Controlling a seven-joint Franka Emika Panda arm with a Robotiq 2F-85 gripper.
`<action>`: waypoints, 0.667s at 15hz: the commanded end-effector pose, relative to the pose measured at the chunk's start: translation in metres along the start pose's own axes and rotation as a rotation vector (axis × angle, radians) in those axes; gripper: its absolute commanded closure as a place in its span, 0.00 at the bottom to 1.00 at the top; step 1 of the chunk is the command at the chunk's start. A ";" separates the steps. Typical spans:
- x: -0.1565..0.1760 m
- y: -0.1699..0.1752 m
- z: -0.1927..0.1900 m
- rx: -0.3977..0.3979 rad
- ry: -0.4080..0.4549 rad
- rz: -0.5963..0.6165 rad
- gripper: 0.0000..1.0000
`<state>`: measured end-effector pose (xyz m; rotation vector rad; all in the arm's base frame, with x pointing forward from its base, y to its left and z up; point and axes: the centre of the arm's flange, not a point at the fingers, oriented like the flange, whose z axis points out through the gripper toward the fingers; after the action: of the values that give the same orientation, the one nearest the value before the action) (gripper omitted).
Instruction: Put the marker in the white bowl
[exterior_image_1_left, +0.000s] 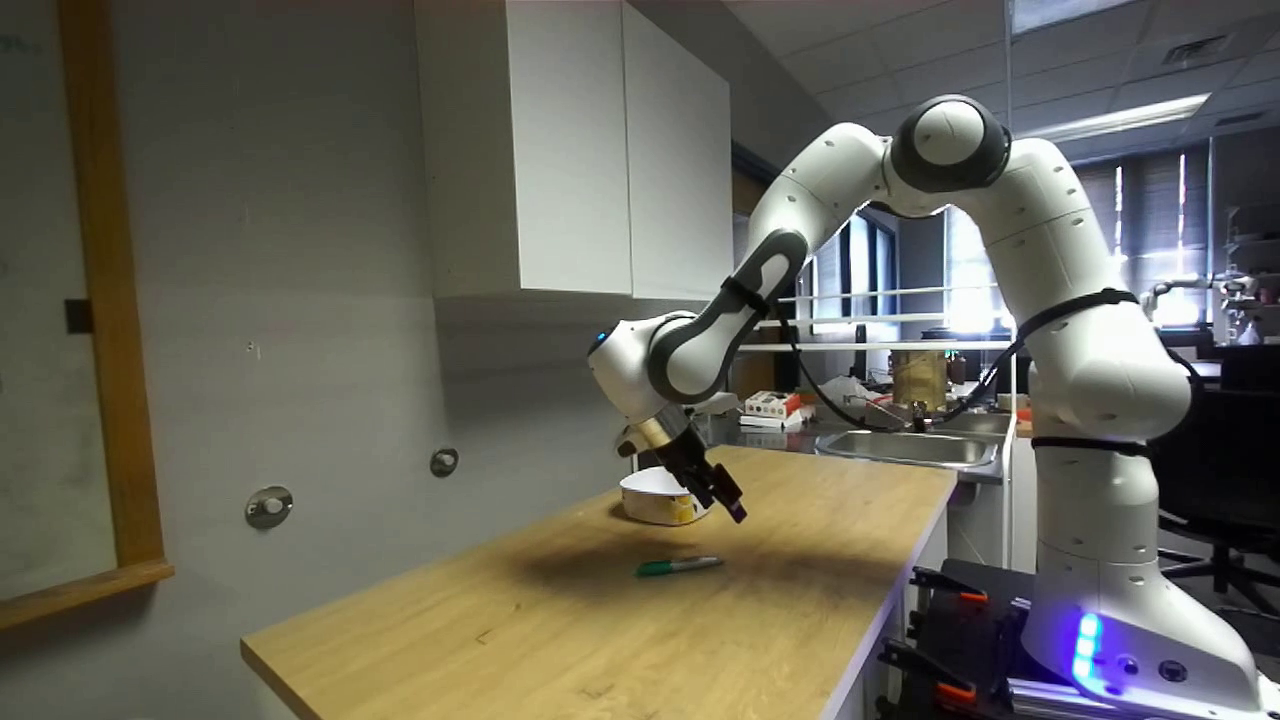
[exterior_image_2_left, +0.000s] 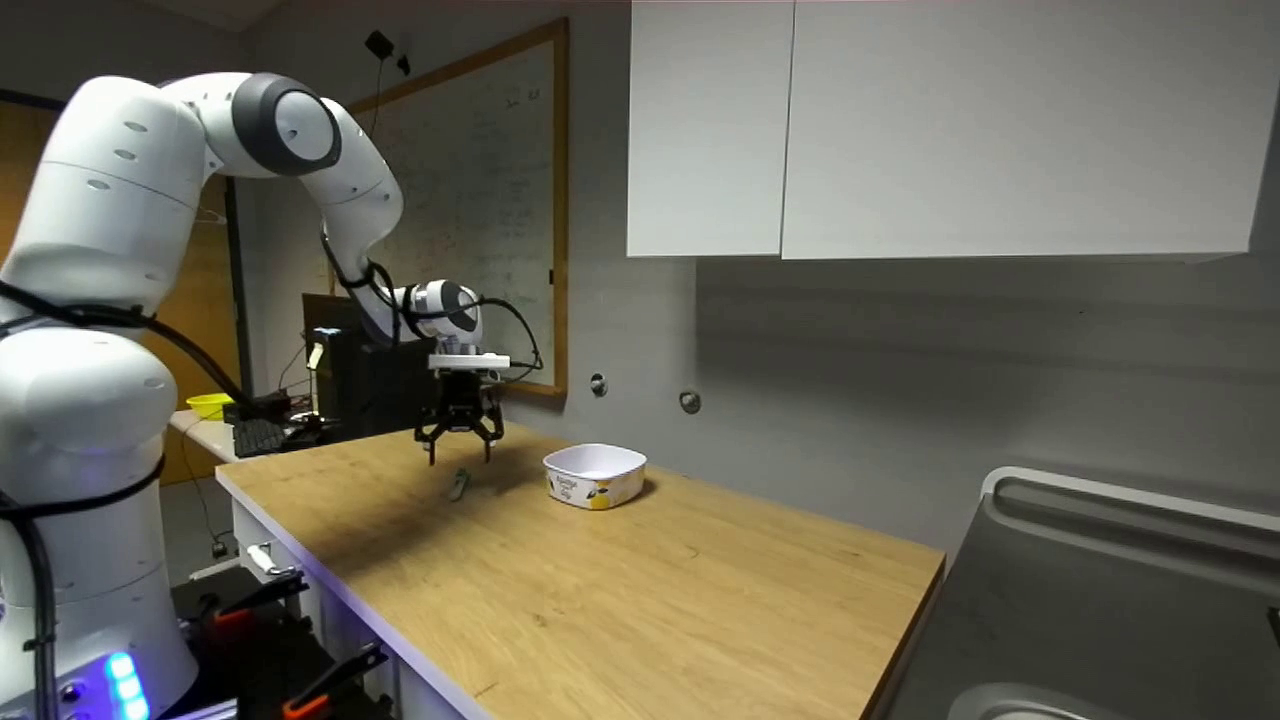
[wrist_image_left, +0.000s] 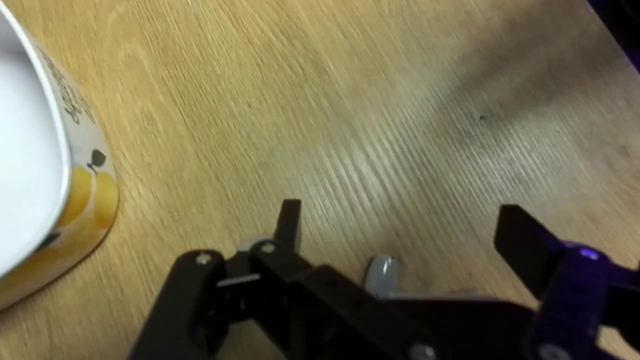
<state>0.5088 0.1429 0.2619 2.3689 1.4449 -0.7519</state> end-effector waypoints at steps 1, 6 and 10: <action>0.042 -0.002 0.002 -0.022 -0.007 -0.059 0.00; 0.072 0.006 -0.002 -0.077 0.017 -0.093 0.00; 0.080 0.022 -0.010 -0.112 0.086 -0.091 0.00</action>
<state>0.5394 0.1933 0.2276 2.2857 1.5761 -0.6451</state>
